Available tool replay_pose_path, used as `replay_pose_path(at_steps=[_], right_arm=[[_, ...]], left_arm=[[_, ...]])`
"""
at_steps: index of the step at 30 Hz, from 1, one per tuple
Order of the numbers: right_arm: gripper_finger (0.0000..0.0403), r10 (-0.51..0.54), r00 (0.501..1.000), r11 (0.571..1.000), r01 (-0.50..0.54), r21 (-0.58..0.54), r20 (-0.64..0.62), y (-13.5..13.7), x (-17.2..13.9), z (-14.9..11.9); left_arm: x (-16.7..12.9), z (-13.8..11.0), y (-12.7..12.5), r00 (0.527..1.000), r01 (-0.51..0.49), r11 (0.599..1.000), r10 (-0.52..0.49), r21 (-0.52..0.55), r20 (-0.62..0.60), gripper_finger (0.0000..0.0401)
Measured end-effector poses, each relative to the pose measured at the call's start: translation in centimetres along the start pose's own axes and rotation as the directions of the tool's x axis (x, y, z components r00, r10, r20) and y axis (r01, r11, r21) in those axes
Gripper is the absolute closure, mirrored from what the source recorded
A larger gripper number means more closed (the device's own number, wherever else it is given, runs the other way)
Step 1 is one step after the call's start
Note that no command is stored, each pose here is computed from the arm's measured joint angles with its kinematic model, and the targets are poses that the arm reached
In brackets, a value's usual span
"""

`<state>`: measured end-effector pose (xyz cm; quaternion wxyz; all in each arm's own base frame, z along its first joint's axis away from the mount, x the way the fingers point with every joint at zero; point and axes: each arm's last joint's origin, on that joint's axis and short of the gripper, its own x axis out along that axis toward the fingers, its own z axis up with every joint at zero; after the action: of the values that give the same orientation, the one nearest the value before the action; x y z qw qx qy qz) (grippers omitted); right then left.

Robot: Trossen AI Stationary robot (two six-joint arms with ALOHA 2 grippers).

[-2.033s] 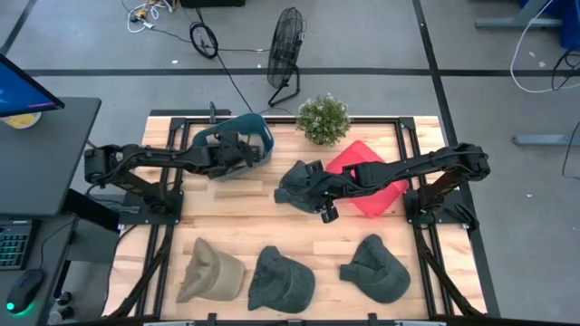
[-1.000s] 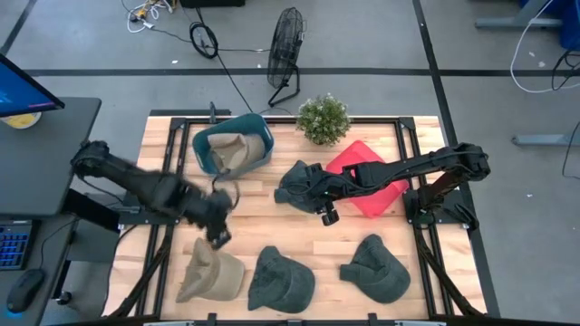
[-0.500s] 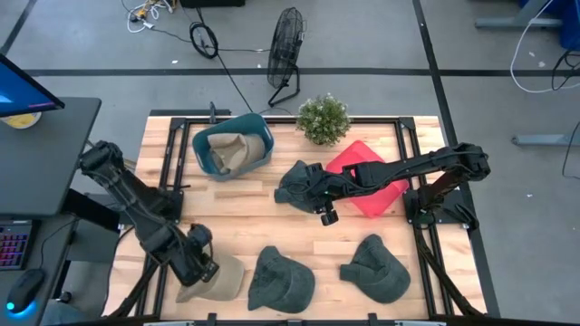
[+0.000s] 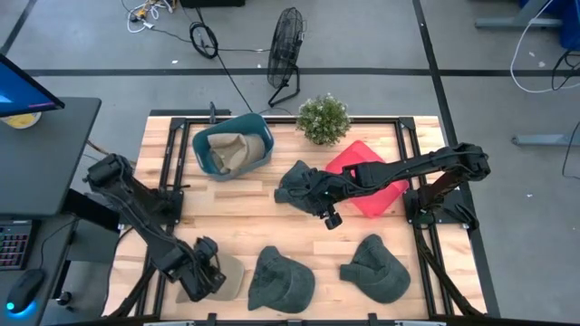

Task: Pick & Place hat
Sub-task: Put the brown cap into the blue bin

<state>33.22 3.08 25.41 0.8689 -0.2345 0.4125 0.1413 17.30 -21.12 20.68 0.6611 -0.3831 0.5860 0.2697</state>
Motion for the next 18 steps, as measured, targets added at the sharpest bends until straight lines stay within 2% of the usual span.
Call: replay_pose_path(at_steps=[6, 8, 11, 15, 18], right_arm=[[0.0211, 0.0, 1.0, 1.0, 0.0, 0.0, 0.0, 0.0, 0.0, 0.0], [0.0211, 0.0, 1.0, 1.0, 0.0, 0.0, 0.0, 0.0, 0.0, 0.0], [0.0211, -0.001, 1.0, 1.0, 0.001, -0.008, 0.002, 0.0, 0.0, 0.0], [0.0211, -0.002, 1.0, 0.999, 0.002, -0.038, 0.003, 0.0, 0.0, 0.0], [0.0211, -0.002, 1.0, 0.999, 0.002, -0.052, 0.003, 0.0, 0.0, 0.0]], left_arm=[[2.4, -0.2, -0.6, 0.998, -0.054, 0.999, 0.054, -0.01, 0.022, 0.0214], [3.0, -0.3, -0.9, 0.998, -0.057, 0.997, 0.058, -0.044, 0.025, 0.0232], [3.4, -0.4, -1.1, 0.999, -0.044, 0.993, 0.047, -0.108, 0.024, 0.028], [3.2, -0.2, -1.3, 0.999, -0.017, 0.983, 0.024, -0.184, 0.036, 0.0376], [2.9, 0.0, -1.4, 0.996, 0.021, 0.973, -0.001, -0.231, 0.084, 0.0389]])
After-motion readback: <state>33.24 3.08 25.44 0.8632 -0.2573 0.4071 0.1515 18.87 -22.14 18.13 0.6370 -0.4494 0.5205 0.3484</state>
